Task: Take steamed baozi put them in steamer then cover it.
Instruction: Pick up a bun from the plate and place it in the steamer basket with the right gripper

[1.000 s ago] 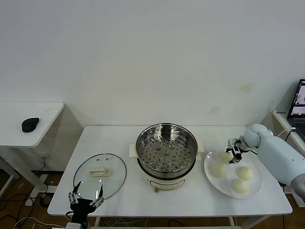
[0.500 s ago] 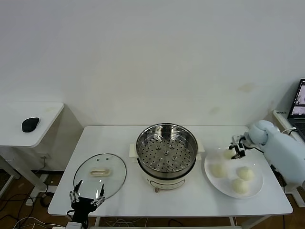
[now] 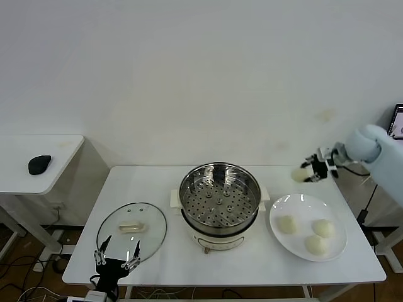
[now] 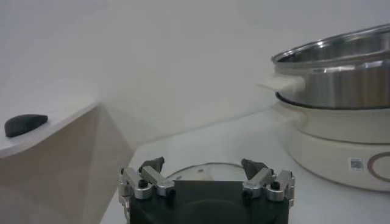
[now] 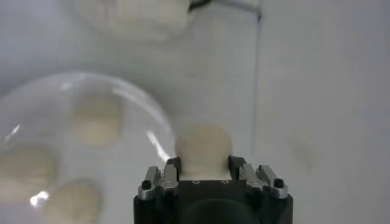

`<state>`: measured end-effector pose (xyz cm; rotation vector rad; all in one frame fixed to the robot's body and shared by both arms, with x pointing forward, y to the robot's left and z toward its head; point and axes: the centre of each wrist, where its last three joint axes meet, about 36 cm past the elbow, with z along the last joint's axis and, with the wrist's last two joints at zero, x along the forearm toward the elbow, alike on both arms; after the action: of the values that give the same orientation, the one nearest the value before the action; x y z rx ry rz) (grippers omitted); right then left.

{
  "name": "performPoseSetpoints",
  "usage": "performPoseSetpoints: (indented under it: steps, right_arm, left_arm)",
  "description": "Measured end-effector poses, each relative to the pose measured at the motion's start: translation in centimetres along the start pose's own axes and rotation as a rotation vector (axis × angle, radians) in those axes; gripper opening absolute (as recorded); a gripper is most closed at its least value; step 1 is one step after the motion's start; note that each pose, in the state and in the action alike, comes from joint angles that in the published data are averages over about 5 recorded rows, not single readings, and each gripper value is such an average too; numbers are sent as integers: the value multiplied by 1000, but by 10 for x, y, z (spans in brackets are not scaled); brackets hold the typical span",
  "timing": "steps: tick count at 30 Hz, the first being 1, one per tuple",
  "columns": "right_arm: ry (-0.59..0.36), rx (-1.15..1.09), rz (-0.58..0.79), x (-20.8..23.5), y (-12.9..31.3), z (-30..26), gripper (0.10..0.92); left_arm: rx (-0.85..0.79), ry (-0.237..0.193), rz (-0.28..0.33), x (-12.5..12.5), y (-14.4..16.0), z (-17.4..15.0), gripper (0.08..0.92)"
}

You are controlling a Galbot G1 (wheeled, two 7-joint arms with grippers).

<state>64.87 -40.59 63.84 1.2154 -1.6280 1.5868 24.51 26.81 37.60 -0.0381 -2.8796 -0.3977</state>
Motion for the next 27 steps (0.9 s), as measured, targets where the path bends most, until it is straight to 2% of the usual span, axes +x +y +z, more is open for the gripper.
performPoseSetpoints:
  steps: [9,18,27]
  right_arm:
    - [-121,148,-24,13,-50,-81,509]
    - [-191,380,-83,-19,-68,-163,507]
    - [-197,651,-121,-55,-66,-215,509]
  left_arm:
    - [16,3,-11,0,3,1,823]
    - [27,-1,-29,0,5,-1,823]
    - [30,-1,-45,0,10,0,823]
